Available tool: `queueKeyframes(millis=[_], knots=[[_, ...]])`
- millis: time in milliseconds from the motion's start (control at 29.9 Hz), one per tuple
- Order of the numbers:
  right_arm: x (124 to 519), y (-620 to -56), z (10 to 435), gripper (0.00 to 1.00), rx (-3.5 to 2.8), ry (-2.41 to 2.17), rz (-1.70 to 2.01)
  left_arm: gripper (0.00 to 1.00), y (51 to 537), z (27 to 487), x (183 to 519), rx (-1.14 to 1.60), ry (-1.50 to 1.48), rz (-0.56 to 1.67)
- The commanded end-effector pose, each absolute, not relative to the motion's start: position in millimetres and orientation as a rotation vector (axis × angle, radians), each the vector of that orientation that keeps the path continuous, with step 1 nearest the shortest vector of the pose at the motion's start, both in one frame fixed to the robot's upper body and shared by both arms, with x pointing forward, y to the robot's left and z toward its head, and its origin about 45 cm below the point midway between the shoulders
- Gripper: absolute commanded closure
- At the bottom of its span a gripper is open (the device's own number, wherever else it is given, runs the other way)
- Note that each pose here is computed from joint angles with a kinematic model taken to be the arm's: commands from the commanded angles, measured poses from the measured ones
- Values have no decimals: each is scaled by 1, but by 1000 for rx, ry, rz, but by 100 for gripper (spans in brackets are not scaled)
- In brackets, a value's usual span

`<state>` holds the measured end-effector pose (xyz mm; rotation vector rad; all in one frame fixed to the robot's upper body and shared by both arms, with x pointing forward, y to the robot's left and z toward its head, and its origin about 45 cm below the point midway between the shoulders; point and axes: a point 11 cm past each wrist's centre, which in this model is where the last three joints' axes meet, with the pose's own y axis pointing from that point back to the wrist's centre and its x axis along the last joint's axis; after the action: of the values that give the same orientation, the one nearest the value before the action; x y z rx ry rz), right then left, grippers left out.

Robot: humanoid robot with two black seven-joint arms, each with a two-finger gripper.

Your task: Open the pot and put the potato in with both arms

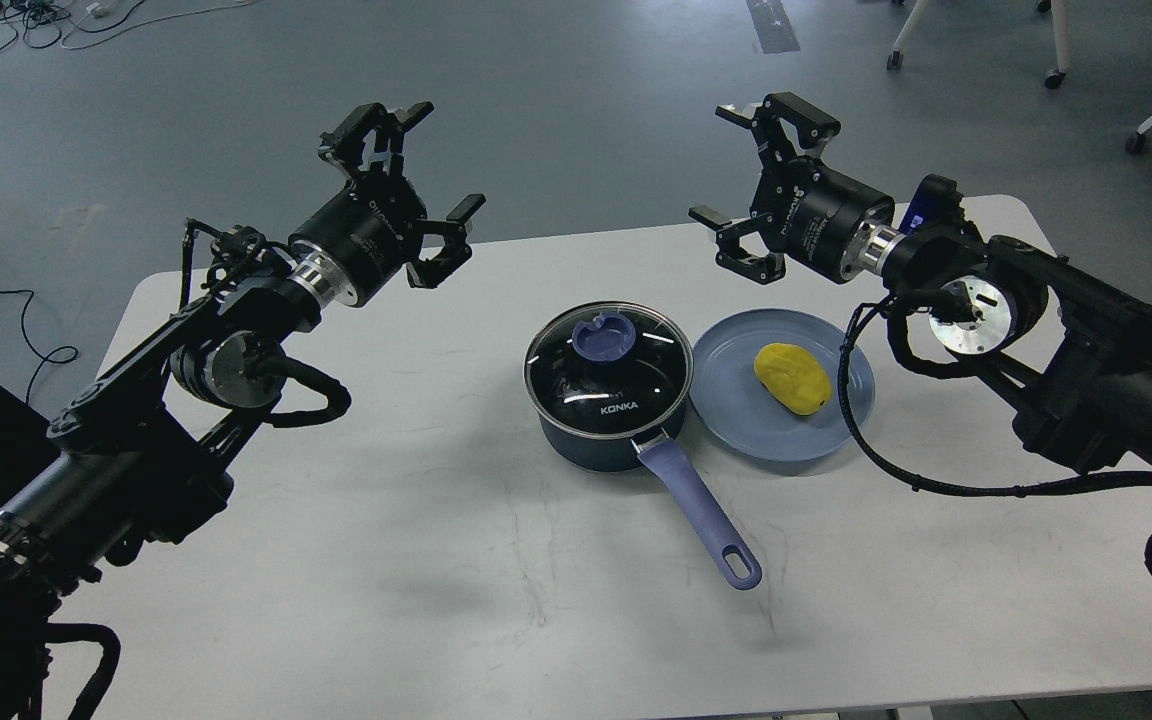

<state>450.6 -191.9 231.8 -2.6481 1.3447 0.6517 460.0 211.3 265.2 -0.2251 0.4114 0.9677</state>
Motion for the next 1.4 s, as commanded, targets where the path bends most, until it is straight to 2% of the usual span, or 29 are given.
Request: queueKeyframes(millis=[0, 1370], knots=[[451, -190, 232, 0, -2649, 1343, 656, 2, 212, 265, 460, -223, 411, 968], [454, -182, 240, 0, -2660, 1334, 630, 2, 204, 266, 454, -226, 416, 931]])
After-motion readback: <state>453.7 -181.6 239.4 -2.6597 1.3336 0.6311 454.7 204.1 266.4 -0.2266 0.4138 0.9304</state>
